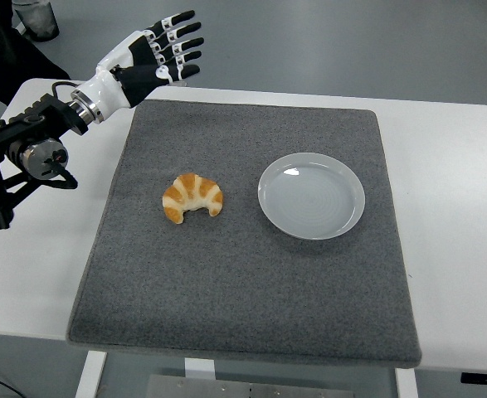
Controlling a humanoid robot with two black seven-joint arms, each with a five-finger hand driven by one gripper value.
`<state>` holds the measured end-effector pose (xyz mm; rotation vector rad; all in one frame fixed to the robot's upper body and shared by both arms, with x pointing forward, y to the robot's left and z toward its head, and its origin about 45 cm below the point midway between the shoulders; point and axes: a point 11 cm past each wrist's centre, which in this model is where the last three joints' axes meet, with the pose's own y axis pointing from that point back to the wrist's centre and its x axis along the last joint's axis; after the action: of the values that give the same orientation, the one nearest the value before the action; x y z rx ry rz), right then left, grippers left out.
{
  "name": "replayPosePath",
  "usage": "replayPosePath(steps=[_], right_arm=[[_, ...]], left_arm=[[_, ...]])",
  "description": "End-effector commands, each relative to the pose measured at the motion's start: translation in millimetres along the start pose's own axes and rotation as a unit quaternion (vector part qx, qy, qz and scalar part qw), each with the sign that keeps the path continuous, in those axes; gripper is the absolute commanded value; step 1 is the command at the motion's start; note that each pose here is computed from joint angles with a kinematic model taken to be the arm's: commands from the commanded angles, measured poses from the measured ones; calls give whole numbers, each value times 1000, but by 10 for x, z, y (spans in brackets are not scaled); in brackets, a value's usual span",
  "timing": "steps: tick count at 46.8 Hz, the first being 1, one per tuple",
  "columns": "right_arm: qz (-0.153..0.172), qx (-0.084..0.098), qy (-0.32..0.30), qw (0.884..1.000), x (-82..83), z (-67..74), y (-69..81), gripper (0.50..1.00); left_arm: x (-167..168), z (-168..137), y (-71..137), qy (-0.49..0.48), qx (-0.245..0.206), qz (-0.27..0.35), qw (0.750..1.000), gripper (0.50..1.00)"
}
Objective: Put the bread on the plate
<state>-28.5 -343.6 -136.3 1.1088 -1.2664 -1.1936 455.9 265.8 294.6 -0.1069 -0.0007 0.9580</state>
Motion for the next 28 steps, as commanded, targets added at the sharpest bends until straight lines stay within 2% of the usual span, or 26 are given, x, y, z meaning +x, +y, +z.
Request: replayPosePath(steps=[1,12,21,28], right_arm=[[0,0,0,1000,0,0,0,952],[-1,0,1,1000,-2,0,0,954],[0,0,0,1000,0,0,0,954],[-1,0,0,1000,-2,0,0,952]], left_arm=[[-38,112,85,-81,24,-38,996,1000],[10,58,355,-258,147,-119,947,1000],[-22,108,450,-323,224,-152,907,1000],[-34,36,450,-338,268,-148,890,1000]])
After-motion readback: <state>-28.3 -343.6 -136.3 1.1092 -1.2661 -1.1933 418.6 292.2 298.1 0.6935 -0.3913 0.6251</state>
